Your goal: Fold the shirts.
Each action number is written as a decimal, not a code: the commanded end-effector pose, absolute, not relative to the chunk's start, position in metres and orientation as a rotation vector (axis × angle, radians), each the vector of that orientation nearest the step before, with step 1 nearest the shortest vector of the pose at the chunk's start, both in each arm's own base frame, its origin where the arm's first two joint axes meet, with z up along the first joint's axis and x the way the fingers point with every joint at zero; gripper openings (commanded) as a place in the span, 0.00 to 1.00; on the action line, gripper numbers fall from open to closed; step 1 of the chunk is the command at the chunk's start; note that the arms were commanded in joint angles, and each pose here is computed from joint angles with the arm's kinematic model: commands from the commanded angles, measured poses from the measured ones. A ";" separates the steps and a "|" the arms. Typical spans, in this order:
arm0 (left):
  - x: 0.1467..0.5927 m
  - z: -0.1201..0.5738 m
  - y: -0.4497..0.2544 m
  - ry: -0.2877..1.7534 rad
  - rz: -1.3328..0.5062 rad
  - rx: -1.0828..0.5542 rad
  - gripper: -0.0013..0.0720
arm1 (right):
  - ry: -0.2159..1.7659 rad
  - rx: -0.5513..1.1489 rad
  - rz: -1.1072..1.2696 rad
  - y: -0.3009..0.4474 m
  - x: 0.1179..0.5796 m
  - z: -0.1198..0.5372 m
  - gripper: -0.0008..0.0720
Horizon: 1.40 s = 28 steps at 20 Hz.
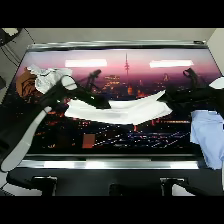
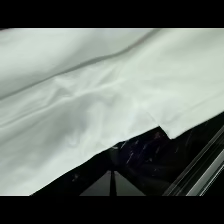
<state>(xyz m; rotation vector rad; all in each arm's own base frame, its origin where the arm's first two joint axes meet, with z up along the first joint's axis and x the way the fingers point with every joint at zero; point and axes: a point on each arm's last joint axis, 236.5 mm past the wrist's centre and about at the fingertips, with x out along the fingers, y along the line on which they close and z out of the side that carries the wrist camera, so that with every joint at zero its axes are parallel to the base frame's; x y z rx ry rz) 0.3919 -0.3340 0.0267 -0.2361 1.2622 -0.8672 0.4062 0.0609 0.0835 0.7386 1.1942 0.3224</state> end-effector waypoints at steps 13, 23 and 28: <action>0.304 -0.032 -0.522 1.427 -1.005 -0.751 0.06 | 1.025 0.645 0.302 0.085 0.271 0.223 0.07; 0.449 0.132 -0.287 0.924 -0.808 -0.445 0.06 | 1.072 0.675 0.458 0.158 0.365 0.170 0.07; 0.447 0.226 -0.209 0.713 -0.725 -0.453 0.06 | 1.157 0.757 0.564 0.265 0.402 0.102 0.07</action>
